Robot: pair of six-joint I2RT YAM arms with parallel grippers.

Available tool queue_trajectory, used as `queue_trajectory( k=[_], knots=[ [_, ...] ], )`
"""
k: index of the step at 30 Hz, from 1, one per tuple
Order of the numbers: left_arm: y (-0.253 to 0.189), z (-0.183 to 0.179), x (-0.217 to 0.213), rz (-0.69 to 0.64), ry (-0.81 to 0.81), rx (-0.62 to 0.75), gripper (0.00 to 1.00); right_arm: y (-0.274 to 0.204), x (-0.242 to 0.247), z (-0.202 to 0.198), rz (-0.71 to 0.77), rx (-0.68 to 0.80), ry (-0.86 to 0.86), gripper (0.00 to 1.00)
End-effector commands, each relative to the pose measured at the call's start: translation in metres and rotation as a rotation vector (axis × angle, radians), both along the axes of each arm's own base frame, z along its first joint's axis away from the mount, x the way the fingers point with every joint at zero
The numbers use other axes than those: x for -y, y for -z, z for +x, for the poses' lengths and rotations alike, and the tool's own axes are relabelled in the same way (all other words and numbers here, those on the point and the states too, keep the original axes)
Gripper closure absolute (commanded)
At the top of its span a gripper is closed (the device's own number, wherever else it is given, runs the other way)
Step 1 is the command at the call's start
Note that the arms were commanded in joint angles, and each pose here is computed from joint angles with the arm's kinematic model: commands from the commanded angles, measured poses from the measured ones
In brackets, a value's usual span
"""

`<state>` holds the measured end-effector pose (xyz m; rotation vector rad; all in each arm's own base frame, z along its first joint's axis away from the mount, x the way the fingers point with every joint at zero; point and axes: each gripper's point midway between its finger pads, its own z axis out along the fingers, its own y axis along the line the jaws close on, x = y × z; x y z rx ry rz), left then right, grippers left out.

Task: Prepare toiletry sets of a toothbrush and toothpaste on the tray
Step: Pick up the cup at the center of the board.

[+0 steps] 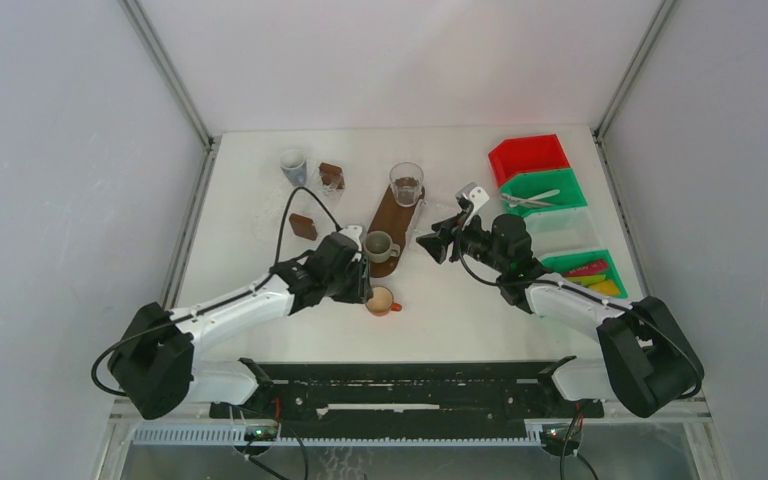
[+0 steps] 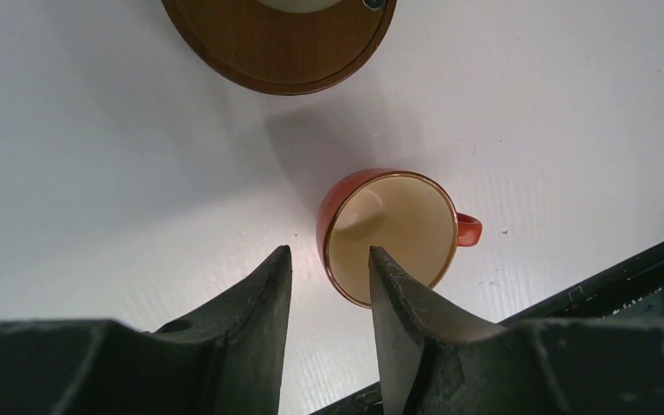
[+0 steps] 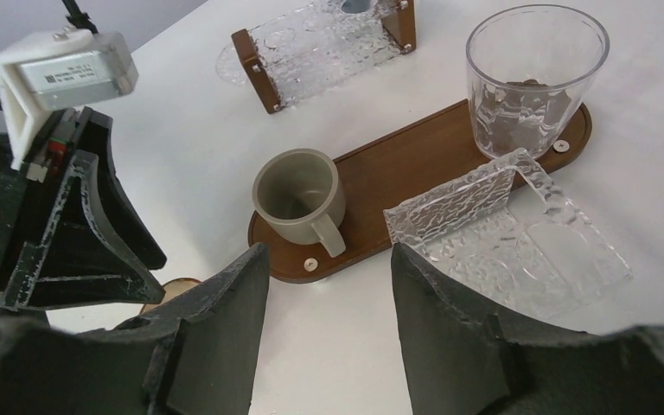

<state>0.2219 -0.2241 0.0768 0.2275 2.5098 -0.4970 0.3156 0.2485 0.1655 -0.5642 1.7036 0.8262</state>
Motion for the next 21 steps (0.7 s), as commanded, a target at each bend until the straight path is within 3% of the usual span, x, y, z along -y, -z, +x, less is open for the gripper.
queue_trajectory(
  k=[1, 7, 11, 13, 15, 16, 21],
  knots=[
    [-0.008, 0.006, 0.018, -0.049, 0.039, 0.014, 0.57, -0.015, -0.002, 0.002, 0.041, 0.038, -0.01, 0.38],
    [0.002, 0.007, 0.021, -0.029, 0.044, -0.014, 0.63, -0.014, -0.003, 0.001, 0.041, 0.036, -0.017, 0.38],
    [0.009, 0.007, 0.021, -0.013, 0.051, -0.027, 0.72, -0.014, -0.004, 0.001, 0.041, 0.035, -0.021, 0.38],
    [0.011, 0.008, 0.022, -0.008, 0.053, -0.031, 0.81, -0.014, -0.004, 0.0, 0.041, 0.036, -0.024, 0.39],
    [0.01, 0.008, 0.022, -0.006, 0.055, -0.031, 0.97, -0.013, -0.004, 0.0, 0.041, 0.036, -0.025, 0.38],
    [0.009, 0.008, 0.022, -0.007, 0.055, -0.028, 0.99, -0.014, -0.004, 0.0, 0.041, 0.036, -0.025, 0.38],
    [-0.017, 0.011, 0.004, 0.04, 0.04, 0.044, 1.0, -0.013, -0.004, 0.0, 0.042, 0.035, -0.027, 0.38]
  ],
)
